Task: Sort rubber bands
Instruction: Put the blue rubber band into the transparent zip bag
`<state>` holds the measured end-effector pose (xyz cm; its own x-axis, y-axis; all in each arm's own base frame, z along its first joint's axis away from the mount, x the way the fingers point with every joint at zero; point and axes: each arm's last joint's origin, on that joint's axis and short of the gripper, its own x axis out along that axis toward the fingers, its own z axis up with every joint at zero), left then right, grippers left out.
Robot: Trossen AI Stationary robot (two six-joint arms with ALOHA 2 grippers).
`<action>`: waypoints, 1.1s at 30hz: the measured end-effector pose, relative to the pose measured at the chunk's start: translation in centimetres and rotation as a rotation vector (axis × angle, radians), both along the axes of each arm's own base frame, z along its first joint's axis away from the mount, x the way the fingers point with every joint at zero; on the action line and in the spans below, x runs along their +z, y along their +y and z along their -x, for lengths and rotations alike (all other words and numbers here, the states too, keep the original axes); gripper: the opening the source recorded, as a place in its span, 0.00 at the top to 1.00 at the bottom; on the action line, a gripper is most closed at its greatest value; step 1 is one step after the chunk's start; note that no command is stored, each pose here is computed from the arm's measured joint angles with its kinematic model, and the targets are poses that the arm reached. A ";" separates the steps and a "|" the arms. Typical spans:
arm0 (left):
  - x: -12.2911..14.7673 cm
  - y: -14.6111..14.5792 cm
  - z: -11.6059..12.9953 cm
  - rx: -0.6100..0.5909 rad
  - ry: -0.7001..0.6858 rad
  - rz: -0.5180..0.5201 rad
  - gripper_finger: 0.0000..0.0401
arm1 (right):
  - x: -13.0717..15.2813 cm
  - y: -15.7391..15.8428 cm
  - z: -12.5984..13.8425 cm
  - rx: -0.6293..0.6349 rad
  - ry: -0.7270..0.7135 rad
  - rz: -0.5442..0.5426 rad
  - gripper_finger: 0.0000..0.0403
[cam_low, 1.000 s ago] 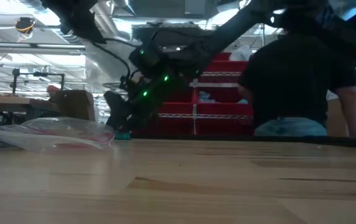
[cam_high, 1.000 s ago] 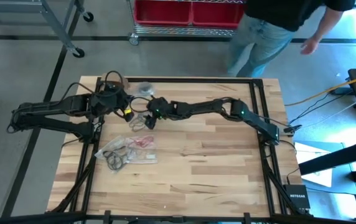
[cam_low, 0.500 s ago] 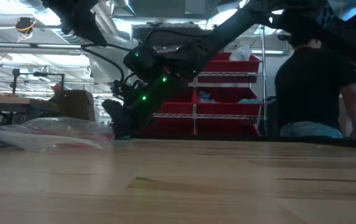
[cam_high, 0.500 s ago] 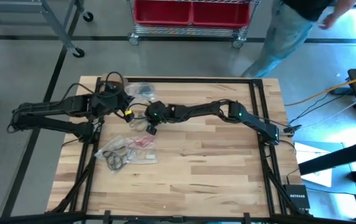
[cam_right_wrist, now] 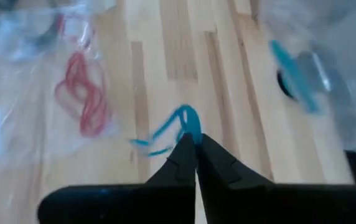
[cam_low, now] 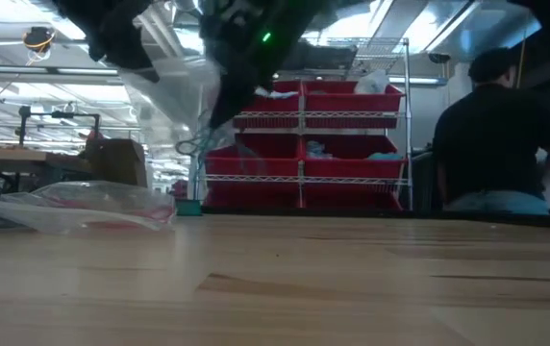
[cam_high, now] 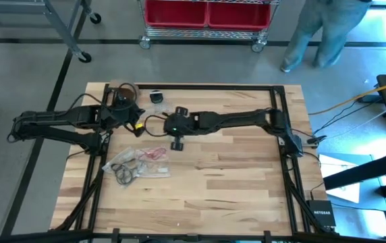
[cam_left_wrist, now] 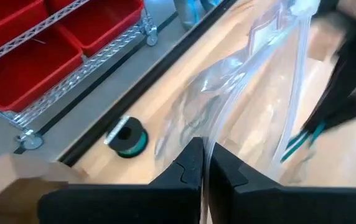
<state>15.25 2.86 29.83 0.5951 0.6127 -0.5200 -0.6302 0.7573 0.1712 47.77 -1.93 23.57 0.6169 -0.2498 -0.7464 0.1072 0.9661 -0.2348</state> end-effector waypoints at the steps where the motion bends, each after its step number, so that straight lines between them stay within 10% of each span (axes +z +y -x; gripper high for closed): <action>1: -0.2 -0.1 -0.1 -0.007 -0.005 0.009 1.00 | 0.6 0.4 0.6 0.004 0.021 0.005 1.00; 10: -1.3 -1.4 -1.0 -0.073 -0.074 0.063 1.00 | 1.0 2.6 7.5 -0.048 0.127 -0.027 1.00; 24: -5.0 -3.2 -7.4 -0.205 -0.077 0.100 1.00 | -6.6 4.3 17.2 -0.255 0.089 -0.370 0.99; 33: -8.5 -3.3 -10.7 -0.178 -0.005 0.075 1.00 | -8.7 4.3 18.7 -0.318 0.127 -0.394 0.71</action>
